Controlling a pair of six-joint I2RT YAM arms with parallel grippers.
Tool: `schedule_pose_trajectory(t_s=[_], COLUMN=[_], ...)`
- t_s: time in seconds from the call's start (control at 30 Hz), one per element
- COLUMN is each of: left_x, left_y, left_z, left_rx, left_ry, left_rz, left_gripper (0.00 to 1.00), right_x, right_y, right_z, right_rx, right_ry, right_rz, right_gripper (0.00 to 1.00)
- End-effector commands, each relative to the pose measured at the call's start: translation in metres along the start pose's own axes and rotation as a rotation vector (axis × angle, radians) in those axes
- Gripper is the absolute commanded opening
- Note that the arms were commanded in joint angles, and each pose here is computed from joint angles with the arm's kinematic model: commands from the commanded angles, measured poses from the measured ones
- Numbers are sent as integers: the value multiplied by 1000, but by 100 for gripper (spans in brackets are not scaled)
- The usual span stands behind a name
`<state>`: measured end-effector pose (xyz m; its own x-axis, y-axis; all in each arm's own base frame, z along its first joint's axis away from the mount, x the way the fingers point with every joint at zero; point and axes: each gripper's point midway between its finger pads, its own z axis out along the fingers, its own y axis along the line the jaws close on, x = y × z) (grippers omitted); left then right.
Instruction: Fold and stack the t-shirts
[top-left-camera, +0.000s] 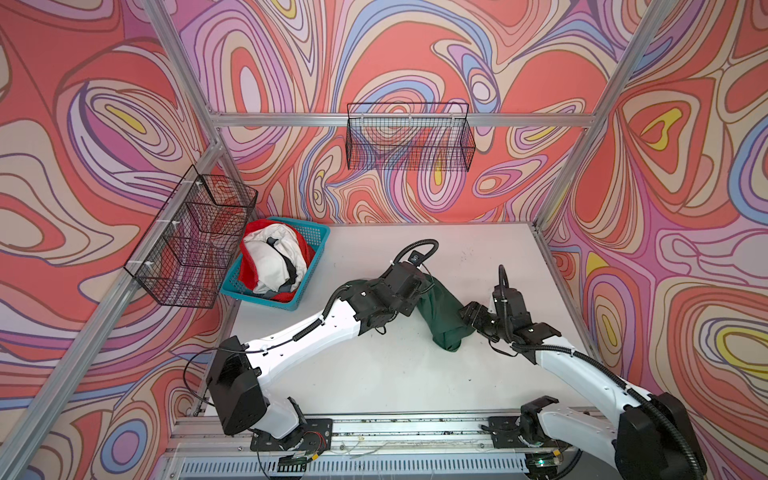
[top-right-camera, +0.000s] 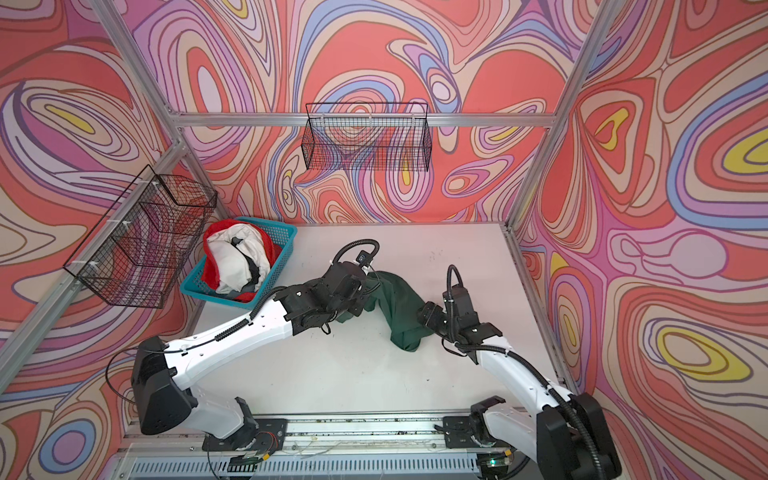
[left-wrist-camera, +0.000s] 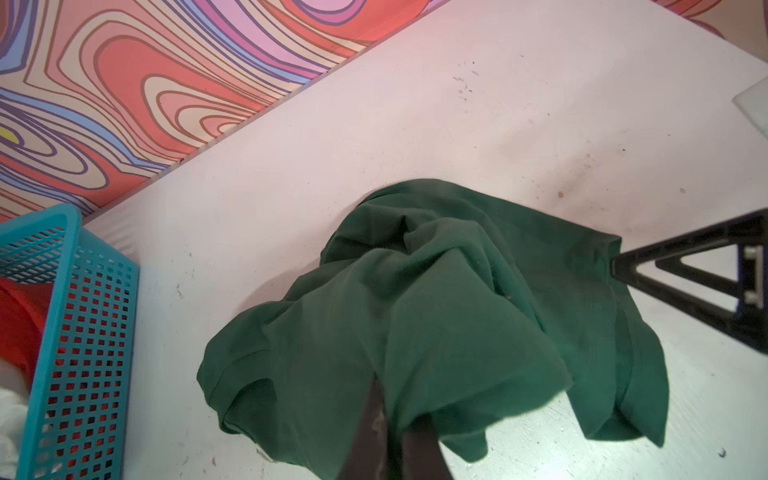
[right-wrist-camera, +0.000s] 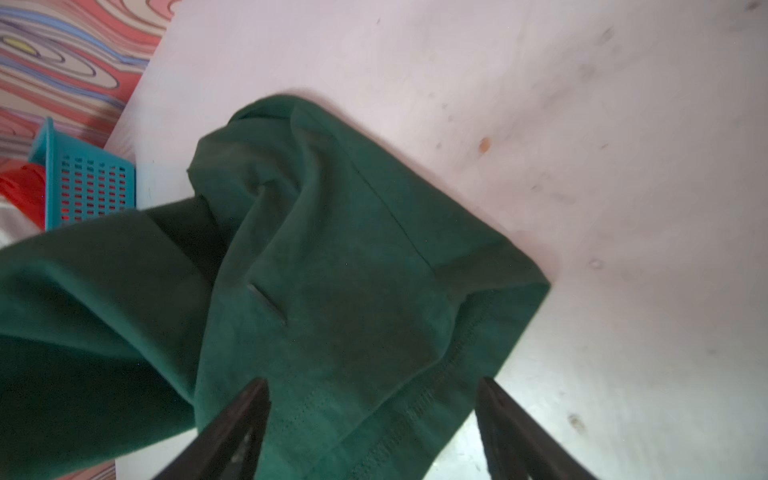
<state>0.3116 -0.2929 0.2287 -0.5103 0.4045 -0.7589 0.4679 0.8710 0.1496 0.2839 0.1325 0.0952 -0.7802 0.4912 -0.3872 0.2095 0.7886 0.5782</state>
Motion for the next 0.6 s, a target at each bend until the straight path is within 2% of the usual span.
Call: schedule_pose_trajectory(t_s=[0.0, 0.17, 0.3, 0.57], left_x=[-3, -2, 2, 4], left_y=[0, 2, 5, 12], left_z=[4, 22, 42, 67], left_rx=[-20, -37, 1, 21], left_ry=[13, 44, 89, 142], left_rz=[32, 23, -38, -85], left_gripper=[0, 0, 0, 0], right_x=[13, 35, 49, 71], right_y=[12, 17, 17, 56], right_z=[10, 8, 1, -1], right_rx=[-9, -5, 25, -39], right_ry=[11, 33, 31, 62], right_rz=[7, -26, -102, -256], right_gripper=[82, 80, 78, 78])
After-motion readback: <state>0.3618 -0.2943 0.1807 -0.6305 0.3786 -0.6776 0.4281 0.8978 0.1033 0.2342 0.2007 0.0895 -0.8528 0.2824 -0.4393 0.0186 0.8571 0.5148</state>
